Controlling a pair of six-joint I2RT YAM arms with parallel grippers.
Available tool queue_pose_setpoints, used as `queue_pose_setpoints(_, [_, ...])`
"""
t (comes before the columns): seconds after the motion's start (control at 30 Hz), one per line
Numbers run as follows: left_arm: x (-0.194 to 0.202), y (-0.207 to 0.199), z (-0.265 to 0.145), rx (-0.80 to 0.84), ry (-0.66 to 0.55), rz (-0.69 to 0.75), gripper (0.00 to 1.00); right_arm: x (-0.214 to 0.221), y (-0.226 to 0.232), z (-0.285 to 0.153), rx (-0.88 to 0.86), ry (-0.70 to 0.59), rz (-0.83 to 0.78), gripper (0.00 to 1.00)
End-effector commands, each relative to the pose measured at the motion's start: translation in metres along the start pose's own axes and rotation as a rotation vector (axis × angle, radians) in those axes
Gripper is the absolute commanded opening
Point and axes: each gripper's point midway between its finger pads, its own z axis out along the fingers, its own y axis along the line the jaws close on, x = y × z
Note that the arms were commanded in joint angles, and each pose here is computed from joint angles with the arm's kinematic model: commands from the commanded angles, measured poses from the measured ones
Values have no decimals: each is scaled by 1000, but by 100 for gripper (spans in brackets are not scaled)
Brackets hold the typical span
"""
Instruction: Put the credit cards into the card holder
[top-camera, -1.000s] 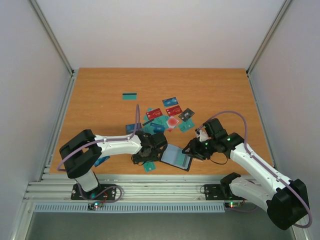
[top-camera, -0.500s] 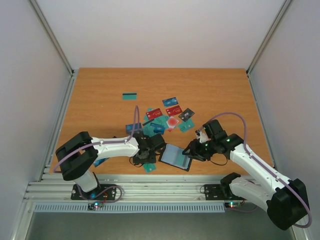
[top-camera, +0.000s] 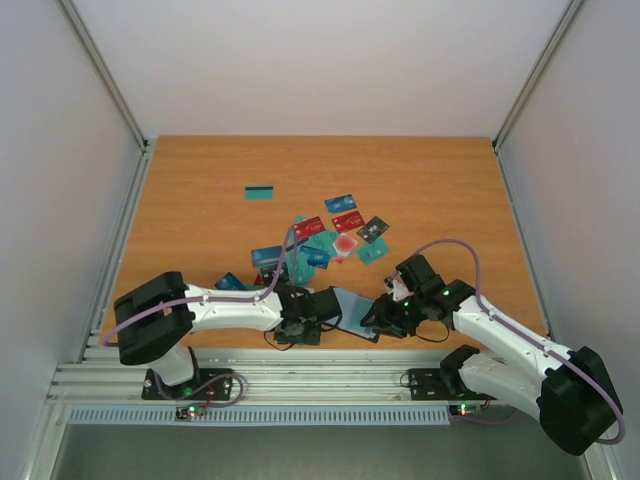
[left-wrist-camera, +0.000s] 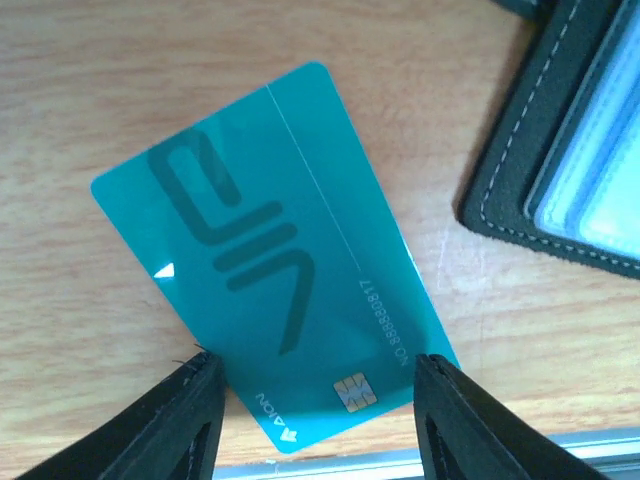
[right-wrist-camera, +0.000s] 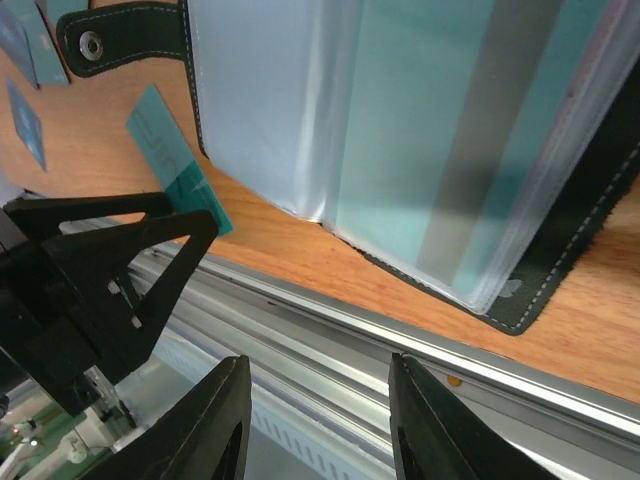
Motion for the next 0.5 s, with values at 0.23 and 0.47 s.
queue_pose_setpoints(0.23, [42, 47, 19, -77, 94, 59, 45, -4, 16, 4, -14, 7, -32, 40])
queue_pose_setpoints(0.47, [10, 39, -16, -83, -11, -1, 67, -6, 22, -2, 3, 1, -55, 40])
